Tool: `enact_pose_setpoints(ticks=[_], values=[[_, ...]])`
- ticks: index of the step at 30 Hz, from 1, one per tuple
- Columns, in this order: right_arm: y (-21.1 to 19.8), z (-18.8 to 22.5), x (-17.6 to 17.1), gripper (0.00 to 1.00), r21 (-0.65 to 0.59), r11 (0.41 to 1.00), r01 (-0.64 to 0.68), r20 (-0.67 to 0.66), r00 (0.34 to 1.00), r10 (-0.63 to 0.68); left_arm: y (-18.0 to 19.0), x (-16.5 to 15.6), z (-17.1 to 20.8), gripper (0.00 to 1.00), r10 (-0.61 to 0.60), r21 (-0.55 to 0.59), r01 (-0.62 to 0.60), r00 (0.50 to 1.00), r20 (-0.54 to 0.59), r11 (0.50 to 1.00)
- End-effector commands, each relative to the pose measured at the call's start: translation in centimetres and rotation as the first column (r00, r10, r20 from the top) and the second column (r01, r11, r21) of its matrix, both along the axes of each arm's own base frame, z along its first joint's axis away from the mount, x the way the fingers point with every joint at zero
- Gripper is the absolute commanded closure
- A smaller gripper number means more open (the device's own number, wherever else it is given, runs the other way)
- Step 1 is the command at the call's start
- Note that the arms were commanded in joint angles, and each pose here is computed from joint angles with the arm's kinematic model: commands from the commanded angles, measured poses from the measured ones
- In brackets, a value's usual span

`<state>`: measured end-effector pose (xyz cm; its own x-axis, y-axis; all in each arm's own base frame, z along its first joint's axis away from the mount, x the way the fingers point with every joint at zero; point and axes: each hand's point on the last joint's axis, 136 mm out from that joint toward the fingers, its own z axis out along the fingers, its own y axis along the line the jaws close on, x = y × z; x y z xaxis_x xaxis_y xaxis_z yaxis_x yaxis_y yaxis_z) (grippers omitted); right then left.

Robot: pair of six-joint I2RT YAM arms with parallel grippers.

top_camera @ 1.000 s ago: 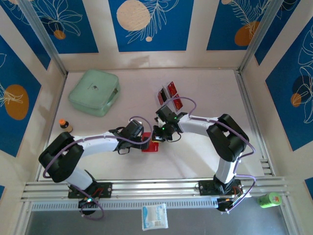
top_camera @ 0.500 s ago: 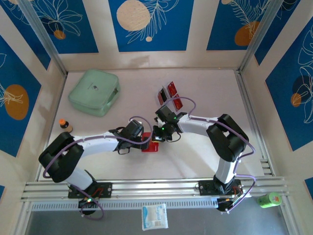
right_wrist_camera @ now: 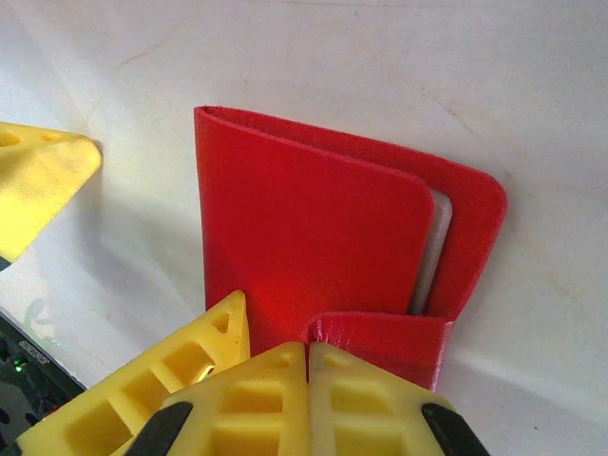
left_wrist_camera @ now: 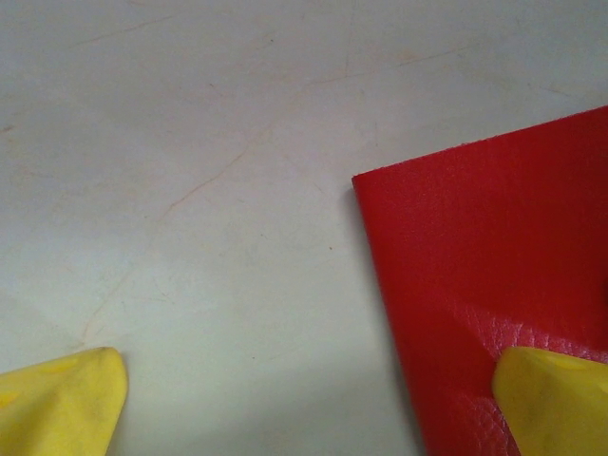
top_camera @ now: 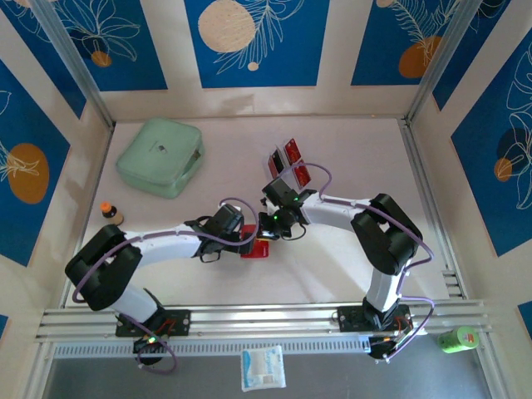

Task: Put the credit cards into the card holder
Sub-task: Close the button on the card holder.

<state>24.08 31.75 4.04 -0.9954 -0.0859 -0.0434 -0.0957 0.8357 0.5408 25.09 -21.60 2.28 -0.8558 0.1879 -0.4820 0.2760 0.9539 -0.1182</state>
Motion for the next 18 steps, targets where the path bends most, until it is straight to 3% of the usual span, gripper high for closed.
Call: enact_pose_setpoints(ticks=[1,18], values=[[1.1,-0.2,-0.4,1.00,0.022,1.000,-0.016,-0.030,0.999,0.017,1.4,-1.6,-2.1,0.00,0.004,0.051,0.000,0.997,-0.075,0.999],[-2.0,-4.8,-2.2,1.00,-0.082,0.996,0.019,-0.101,0.995,-0.027,0.5,-1.0,-0.2,0.00,0.015,-0.007,-0.015,0.999,-0.052,1.000]])
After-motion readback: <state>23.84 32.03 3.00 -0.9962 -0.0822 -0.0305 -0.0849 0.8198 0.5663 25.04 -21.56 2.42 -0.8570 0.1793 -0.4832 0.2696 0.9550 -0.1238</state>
